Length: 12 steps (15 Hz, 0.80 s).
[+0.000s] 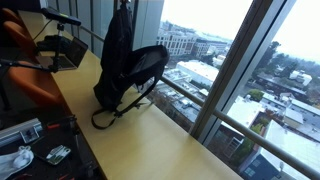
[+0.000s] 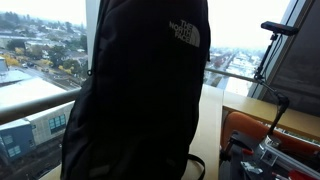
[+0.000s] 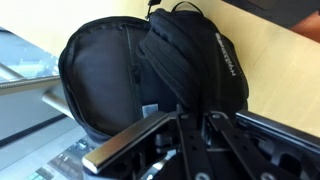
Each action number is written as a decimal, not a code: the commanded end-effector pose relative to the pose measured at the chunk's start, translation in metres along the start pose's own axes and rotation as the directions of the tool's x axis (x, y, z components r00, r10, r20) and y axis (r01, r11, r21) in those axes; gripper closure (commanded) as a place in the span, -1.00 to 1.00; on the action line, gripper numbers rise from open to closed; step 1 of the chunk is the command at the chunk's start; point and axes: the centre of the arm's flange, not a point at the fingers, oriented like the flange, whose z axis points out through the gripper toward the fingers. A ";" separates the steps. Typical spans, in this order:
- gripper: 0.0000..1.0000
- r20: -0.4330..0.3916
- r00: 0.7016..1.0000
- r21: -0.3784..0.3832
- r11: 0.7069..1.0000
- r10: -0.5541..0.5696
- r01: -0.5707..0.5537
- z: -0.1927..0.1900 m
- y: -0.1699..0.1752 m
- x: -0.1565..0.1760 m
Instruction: Put the white cable in the black bag then lay the bag on the table.
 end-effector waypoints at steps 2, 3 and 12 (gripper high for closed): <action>0.95 -0.013 0.997 0.028 0.997 0.072 -0.072 0.045 -0.045 -0.053; 0.95 -0.010 0.996 0.031 0.996 0.085 -0.085 0.048 -0.046 -0.052; 0.95 0.011 0.981 0.060 0.979 0.196 -0.196 0.056 0.004 -0.050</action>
